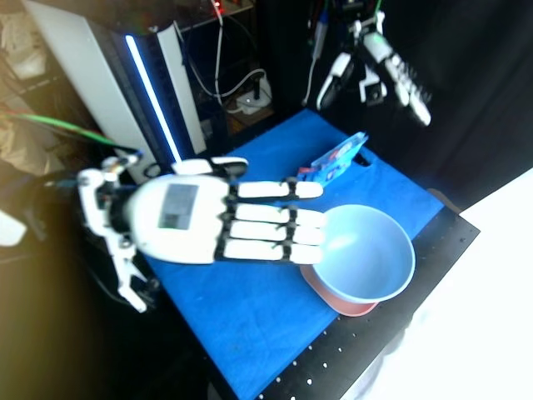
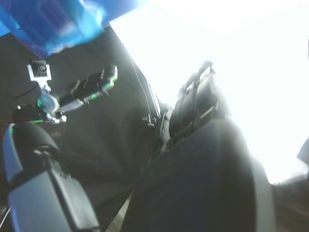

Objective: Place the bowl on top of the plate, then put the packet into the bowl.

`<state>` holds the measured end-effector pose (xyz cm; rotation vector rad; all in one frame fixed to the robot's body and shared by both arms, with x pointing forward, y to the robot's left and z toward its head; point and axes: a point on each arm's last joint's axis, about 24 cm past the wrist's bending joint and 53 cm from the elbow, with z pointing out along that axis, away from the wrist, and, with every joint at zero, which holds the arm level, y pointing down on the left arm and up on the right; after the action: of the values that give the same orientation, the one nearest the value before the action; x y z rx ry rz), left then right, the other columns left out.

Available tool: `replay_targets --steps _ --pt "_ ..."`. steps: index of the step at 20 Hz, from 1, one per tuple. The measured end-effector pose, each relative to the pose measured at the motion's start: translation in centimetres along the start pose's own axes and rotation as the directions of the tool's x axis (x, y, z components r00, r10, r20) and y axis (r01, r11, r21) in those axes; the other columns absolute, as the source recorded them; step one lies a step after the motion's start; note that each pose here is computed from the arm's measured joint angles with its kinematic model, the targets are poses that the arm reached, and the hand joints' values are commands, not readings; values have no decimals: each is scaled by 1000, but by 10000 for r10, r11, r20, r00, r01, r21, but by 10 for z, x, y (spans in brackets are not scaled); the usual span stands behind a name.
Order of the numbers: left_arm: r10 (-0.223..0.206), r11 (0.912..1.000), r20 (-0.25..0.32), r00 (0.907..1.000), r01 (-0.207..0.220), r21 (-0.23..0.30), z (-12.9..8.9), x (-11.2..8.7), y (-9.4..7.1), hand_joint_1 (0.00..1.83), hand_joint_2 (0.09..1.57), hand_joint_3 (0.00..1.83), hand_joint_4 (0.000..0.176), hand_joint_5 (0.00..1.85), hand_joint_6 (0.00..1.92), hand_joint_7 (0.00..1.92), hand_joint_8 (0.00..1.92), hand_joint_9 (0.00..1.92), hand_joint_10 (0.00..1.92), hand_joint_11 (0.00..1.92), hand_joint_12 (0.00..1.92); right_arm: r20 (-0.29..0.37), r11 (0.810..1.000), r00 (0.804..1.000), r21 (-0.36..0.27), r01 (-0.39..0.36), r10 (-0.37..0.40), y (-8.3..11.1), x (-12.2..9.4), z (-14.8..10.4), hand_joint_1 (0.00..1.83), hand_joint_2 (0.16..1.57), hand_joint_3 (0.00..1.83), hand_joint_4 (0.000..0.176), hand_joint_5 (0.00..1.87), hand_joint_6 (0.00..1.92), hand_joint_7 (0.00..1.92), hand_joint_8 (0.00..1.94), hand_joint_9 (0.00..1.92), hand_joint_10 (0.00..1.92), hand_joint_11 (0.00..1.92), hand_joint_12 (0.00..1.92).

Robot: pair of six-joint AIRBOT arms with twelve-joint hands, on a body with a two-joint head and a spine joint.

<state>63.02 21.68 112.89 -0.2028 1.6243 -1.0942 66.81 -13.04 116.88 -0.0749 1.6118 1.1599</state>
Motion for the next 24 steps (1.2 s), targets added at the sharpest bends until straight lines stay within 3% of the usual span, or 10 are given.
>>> replay_targets --steps 1,3,6,8,13,16,17,18,19,24 --pt "66 10000 -228 9997 -65 35 7 6 -1 840 700 0 175 0 0 0 0 0 0 0 0 46 9998 9998 -4 -185 185 0 3 -7 77 1036 5 135 0 0 0 0 0 0 0 0" --pt "212 9997 -513 9985 -206 114 24 10 -1 782 683 0 176 0 0 0 0 0 0 0 0 323 9978 9974 138 -647 643 -5 2 -31 162 1028 0 118 0 0 0 0 0 0 0 0" --pt "42 9998 -994 9950 -62 -196 36 24 10 858 682 0 176 0 0 0 0 0 0 0 0 808 9960 9934 300 -837 810 -11 -12 -41 88 1032 2 161 0 0 0 0 0 0 0 0" --pt "30 9996 -1425 9898 -72 -290 39 41 14 819 729 13 176 12 5 55 19 40 15 0 0 845 9959 9926 195 -888 869 -9 -10 -43 86 1043 6 139 0 0 0 0 0 0 0 0" --pt "-31 9960 -1498 9887 -102 -883 49 34 33 934 872 5 0 388 11 437 10 460 15 382 215 469 9937 9931 261 -1085 1072 -10 11 -42 77 1087 13 130 0 0 0 0 0 0 0 0" --pt "-7 9965 -1726 9850 -136 -819 58 45 30 1020 1019 4 0 679 9 791 11 802 18 613 347 547 9927 9919 309 -1165 1147 -12 10 -43 24 1074 3 141 0 0 0 0 0 0 0 0" --pt "63 9968 -1800 9837 -206 -777 62 47 29 1284 1070 0 0 826 20 971 755 1022 52 723 641 523 9924 9918 335 -1188 1169 -13 12 -43 12 1083 6 140 0 0 0 0 0 0 0 0" --pt "13 9967 -1775 9841 -156 -796 63 47 29 1258 1098 6 0 883 761 1068 915 1162 91 809 885 496 9921 9918 371 -1201 1182 -13 13 -43 4 1095 9 141 0 0 0 0 0 0 0 0" --pt "5 9968 -1746 9846 -143 -781 64 46 29 1263 1112 2 0 960 740 1021 1121 1187 424 877 1167 499 9919 9916 371 -1215 1196 -13 13 -43 0 1109 13 146 0 0 0 0 0 0 0 0" --pt "-43 9973 -1580 9874 -73 -730 66 40 28 1276 1083 1 0 1083 584 1064 1084 1115 830 914 1342 432 9899 9906 517 -1318 1297 -18 19 -46 1 1119 11 118 0 0 0 0 0 0 0 0"
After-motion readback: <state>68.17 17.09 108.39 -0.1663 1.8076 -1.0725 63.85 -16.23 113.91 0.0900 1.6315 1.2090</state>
